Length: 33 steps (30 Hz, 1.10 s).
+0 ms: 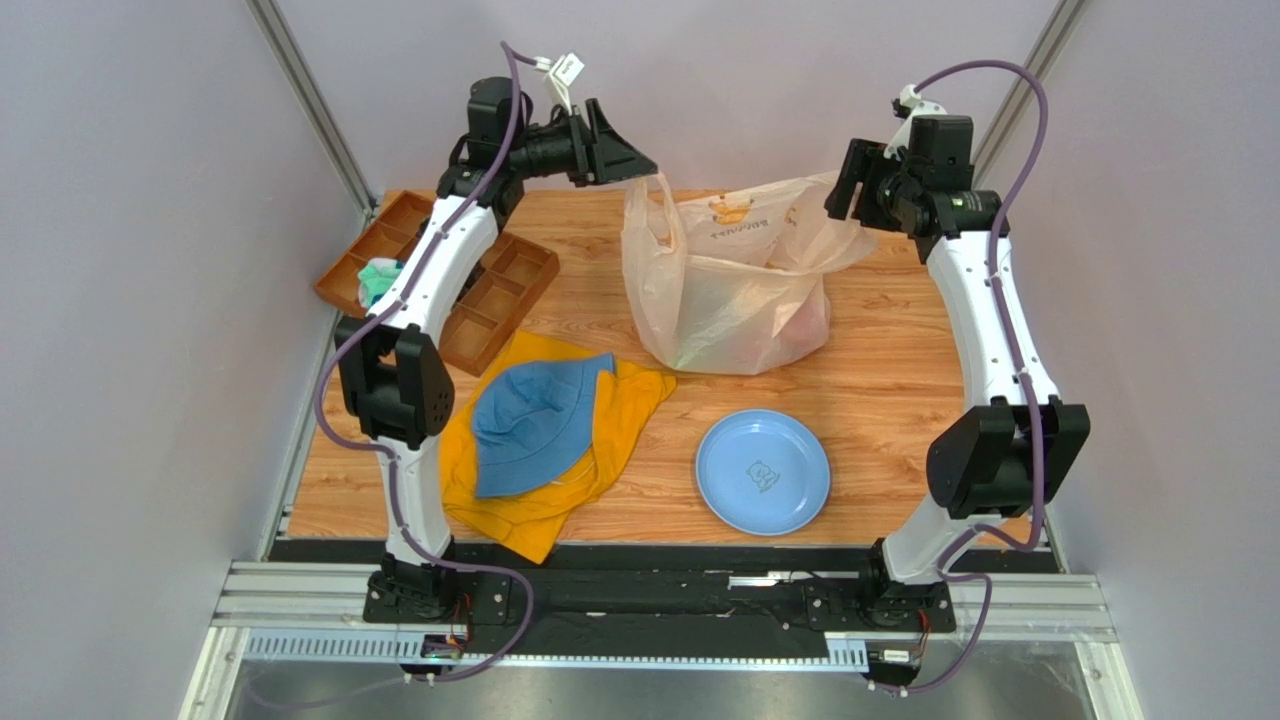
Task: Place the fruits into the plastic bag
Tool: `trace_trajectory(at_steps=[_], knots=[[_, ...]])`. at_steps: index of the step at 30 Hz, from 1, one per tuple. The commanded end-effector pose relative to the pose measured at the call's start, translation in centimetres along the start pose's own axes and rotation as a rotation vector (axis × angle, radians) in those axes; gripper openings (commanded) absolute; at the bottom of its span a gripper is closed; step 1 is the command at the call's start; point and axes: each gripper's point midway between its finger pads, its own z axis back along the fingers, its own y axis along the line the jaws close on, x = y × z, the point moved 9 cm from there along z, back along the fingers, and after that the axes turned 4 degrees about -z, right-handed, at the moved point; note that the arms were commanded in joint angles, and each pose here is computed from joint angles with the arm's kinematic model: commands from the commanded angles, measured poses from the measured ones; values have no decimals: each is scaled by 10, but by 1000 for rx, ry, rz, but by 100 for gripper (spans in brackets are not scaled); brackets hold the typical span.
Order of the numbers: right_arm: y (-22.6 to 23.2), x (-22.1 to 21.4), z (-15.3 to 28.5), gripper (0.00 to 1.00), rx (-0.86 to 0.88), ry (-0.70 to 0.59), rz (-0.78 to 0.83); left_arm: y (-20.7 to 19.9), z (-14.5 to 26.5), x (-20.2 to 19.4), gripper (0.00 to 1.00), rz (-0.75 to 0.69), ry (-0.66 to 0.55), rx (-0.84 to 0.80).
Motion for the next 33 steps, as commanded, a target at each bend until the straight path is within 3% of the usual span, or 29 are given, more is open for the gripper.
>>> trace_trajectory(at_steps=[1,12,17,24,33], knots=[[14,20,37,77,81,-111,17,-38,26,12,84,-145,-65,26],[23,21,78,84,160,-223,8,-81,60,14,86,-328,-215,67],[27,14,100,84,211,-282,7,-75,77,0,86,-296,-268,231],[16,-21,129,84,183,-349,-12,-66,143,-32,89,-173,-392,476],[-16,-91,145,84,28,-402,-65,-86,205,-98,97,-202,-257,692]])
